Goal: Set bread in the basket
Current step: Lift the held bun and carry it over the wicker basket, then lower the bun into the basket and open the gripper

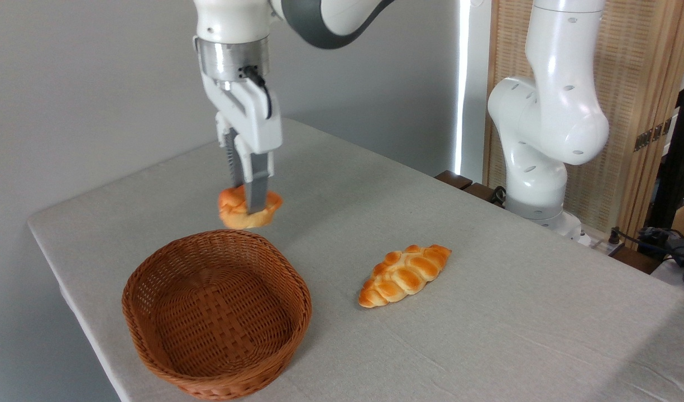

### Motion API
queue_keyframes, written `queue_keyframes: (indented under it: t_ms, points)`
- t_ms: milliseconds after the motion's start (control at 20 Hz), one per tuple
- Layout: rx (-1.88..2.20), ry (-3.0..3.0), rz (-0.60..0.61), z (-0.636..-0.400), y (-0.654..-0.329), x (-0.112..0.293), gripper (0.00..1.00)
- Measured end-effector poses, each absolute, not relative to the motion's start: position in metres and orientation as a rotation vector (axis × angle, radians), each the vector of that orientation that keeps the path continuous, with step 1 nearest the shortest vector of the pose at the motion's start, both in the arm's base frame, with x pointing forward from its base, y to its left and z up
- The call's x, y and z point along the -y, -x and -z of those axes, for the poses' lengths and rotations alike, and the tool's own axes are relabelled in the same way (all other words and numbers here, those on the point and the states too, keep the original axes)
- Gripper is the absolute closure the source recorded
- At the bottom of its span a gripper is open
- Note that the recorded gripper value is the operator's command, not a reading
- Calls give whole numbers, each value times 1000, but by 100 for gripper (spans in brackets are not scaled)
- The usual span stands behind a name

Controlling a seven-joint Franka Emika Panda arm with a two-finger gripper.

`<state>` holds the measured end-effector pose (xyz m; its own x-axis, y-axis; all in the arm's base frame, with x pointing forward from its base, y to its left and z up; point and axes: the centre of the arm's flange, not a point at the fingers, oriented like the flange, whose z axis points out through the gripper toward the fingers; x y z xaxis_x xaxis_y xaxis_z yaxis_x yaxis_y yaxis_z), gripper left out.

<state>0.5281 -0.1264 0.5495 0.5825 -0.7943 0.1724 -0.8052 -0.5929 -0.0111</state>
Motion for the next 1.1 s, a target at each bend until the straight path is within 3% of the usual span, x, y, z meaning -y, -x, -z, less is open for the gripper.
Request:
queue_keyframes:
  t_ms: [100,150,200,400,600,1100]
  points:
    - [1375,-2744,-279,-542,-538,128,48]
    - [1373,-2747,-288,-539,-541,128,30]
    - [1367,-2754,-305,-532,-548,129,17]
    - [1299,-2792,-334,-510,-565,131,0]
    - [1281,-2803,-318,-498,-572,128,0]
    - [1264,-2812,-329,-502,-574,124,0]
